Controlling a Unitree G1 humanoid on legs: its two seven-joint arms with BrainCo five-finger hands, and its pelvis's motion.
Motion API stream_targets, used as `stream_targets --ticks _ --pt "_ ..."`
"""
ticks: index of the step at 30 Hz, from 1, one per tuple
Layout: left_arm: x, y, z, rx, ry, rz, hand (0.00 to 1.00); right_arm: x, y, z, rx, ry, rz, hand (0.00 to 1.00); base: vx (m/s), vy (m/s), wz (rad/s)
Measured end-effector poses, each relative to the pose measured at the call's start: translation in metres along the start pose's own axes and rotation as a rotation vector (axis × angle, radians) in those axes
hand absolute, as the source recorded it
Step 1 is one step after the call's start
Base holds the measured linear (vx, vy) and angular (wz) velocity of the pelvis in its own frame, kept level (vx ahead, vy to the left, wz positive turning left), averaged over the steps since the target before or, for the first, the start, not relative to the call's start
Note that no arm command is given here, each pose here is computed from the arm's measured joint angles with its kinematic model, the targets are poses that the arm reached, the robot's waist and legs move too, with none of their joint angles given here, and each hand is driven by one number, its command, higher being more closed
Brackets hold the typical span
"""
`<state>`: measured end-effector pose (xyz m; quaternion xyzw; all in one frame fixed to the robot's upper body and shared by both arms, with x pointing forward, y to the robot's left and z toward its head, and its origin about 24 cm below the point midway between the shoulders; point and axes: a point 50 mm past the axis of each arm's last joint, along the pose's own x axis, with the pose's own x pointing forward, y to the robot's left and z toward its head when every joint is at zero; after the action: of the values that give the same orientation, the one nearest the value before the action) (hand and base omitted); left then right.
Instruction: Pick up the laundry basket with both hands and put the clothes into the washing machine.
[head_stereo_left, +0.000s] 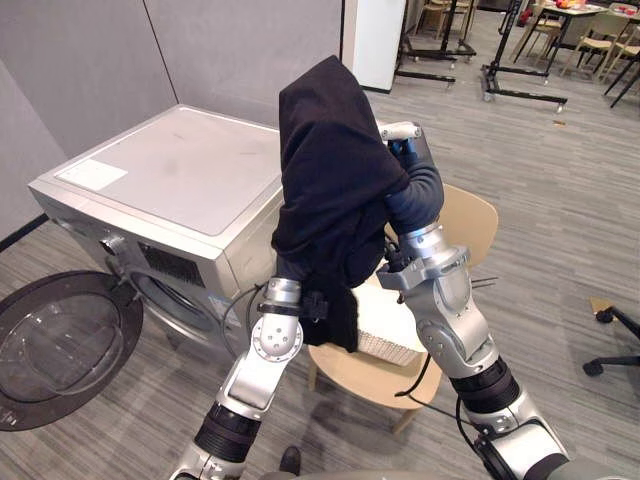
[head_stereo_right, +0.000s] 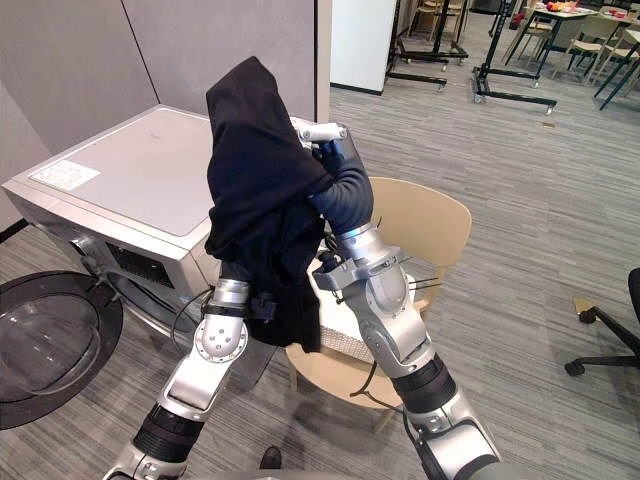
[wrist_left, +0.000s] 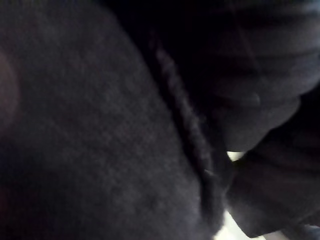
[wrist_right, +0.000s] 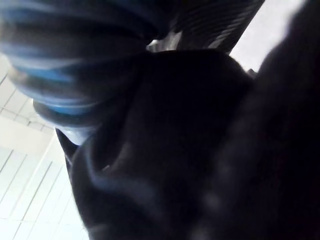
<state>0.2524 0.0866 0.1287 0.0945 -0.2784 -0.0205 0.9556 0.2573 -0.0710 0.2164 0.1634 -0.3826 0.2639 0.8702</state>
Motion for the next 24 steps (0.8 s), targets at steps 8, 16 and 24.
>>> stream_targets --ticks 8,16,24 --pt "-0.026 0.031 -0.008 0.010 0.083 0.136 1.00 -0.041 -0.046 0.023 -0.343 0.015 -0.199 0.00 0.01 -0.009 -0.06" --pt "-0.052 0.057 -0.017 -0.005 0.181 0.264 1.00 -0.114 -0.089 0.037 -0.614 0.174 -0.543 0.00 0.02 -0.011 -0.10" --pt "-0.082 0.064 -0.027 -0.053 0.303 0.311 1.00 -0.236 -0.101 -0.009 -0.596 0.717 -0.852 0.00 0.02 -0.007 -0.03"
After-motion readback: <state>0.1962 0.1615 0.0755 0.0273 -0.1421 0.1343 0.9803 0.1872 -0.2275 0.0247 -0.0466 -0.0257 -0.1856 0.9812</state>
